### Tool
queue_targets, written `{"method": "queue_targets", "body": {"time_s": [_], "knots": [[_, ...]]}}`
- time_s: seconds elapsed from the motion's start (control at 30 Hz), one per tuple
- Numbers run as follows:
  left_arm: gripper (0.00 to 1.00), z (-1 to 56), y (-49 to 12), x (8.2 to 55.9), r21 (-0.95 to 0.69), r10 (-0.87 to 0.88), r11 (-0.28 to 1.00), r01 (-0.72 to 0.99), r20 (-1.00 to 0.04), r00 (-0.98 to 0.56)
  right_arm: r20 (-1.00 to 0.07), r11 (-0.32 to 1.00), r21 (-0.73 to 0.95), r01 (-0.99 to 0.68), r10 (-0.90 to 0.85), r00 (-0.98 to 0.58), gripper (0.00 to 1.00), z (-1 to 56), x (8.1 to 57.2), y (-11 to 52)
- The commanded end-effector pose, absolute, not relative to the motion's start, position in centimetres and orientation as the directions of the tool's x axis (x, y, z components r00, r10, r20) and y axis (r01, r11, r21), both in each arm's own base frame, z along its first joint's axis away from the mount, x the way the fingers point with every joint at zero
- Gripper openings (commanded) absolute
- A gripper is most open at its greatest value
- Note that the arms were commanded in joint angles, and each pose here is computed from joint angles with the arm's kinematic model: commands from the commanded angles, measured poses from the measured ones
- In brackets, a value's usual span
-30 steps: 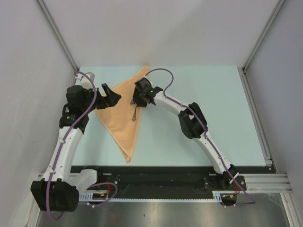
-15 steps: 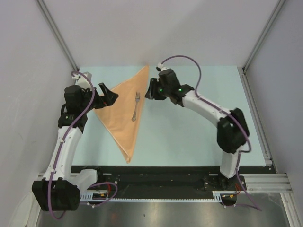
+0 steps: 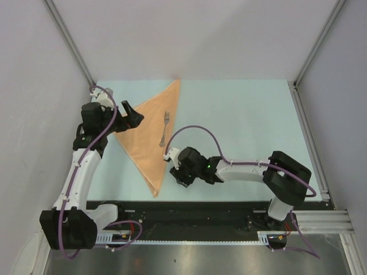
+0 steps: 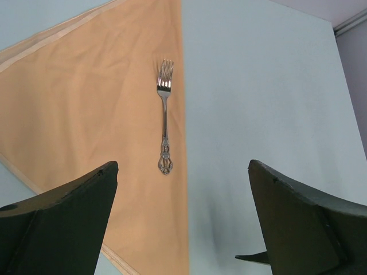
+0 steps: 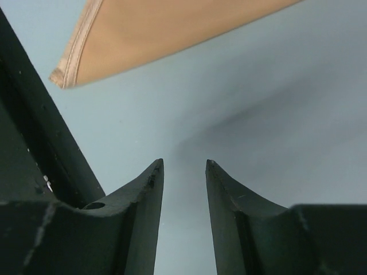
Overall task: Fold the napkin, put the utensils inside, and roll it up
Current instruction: Fold the napkin
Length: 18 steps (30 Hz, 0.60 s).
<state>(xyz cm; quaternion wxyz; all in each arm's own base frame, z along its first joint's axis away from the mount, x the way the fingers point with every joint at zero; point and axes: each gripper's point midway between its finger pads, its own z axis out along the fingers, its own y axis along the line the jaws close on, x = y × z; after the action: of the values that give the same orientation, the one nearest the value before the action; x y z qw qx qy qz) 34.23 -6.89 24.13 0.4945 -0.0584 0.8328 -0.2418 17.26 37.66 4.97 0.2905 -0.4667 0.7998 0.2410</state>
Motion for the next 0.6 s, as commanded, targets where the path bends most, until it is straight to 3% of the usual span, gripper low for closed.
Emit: {"method": "queue_targets", "body": {"time_s": [0.0,0.1,0.27,0.57], "knots": [[1.0,24.3,-6.1,34.5,-0.425,-0.314,0.894,0.138,-0.817,-0.483,-0.813,0.453,0.134,-0.881,-0.458,-0.359,0.38,10.5,19.8,41.3],[1.0,23.9,-4.7,34.5,-0.373,-0.294,0.925,0.076,-0.826,-0.482,-0.793,0.501,0.196,-0.843,-0.424,-0.436,0.39,10.0,18.8,42.8],[1.0,24.2,-1.9,34.8,-0.395,-0.363,0.918,-0.021,-0.821,-0.44,-0.82,0.51,0.154,-0.846,-0.411,-0.398,0.39,10.3,16.8,47.0],[1.0,23.6,-0.8,35.2,-0.446,-0.413,0.895,-0.034,-0.796,-0.443,-0.803,0.468,0.075,-0.881,-0.495,-0.331,0.38,8.9,16.2,51.3]]}}
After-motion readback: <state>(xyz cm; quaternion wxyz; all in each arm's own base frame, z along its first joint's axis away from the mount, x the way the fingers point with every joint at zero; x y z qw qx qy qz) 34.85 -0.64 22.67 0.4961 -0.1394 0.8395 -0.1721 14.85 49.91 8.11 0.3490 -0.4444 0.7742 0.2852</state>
